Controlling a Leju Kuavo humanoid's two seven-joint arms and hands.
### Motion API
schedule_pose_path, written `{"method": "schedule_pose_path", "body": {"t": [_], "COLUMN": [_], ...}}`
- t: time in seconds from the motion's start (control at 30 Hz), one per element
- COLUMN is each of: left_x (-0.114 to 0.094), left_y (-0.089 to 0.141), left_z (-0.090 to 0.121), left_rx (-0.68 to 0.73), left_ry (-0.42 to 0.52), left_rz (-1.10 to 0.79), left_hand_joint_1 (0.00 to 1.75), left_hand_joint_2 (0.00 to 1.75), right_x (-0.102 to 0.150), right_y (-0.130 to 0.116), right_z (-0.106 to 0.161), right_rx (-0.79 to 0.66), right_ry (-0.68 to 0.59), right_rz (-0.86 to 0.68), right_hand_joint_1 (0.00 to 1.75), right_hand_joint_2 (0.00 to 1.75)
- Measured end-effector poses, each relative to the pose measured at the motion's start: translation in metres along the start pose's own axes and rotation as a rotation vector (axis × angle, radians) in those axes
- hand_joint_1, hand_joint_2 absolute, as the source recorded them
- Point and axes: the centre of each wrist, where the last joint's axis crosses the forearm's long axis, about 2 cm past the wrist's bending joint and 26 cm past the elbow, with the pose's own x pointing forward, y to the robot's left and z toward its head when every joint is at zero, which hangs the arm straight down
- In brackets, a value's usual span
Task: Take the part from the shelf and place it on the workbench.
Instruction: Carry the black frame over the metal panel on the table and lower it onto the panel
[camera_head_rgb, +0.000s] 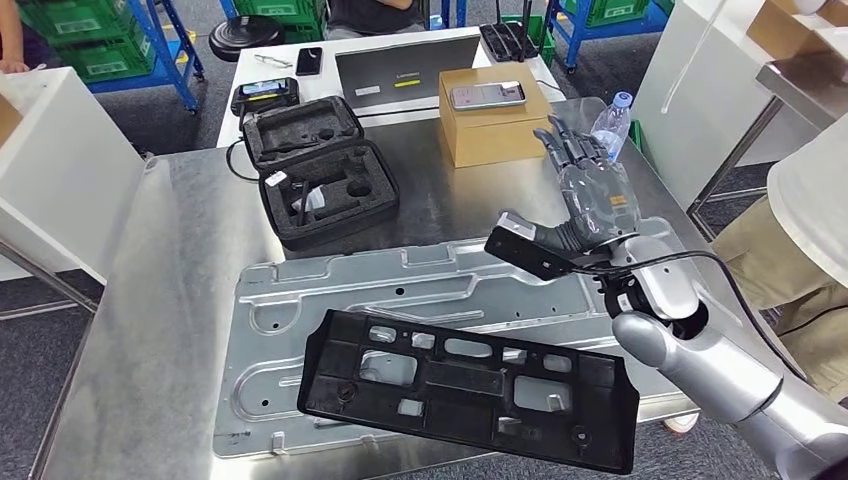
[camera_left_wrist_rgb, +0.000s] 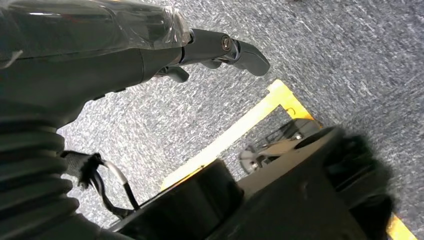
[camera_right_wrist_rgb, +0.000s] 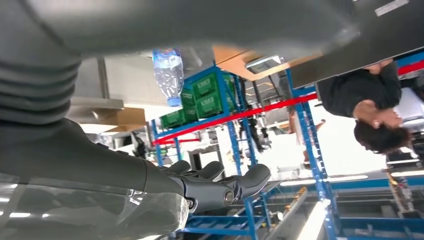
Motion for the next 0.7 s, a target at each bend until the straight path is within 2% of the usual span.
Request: {"method": "schedule_pose_path", "body": {"t": [0.33, 0.47, 0.7], "left_x": [-0.004, -0.007, -0.011], "left_y": [0.000, 0.000, -0.001], "left_z": [0.000, 0.001, 0.001], "left_rx": [0.014, 0.014, 0.016], "left_ry": [0.003, 0.000, 0.002], "left_rz": [0.020, 0.037, 0.058], "left_hand_joint_1": [0.00, 0.00, 0.00], "left_hand_joint_2": [0.00, 0.00, 0.00], "right_x": [-0.023, -0.030, -0.041], "right_y": [0.000, 0.003, -0.009], "right_z": [0.011, 0.024, 0.046], "right_rx": [-0.027, -0.029, -0.072], "right_ry": [0.087, 0.118, 0.156], "right_rz": [-0.026, -0.015, 0.017], "right_hand_joint_1": [0.00, 0.00, 0.00], "right_hand_joint_2": [0.00, 0.00, 0.00]}}
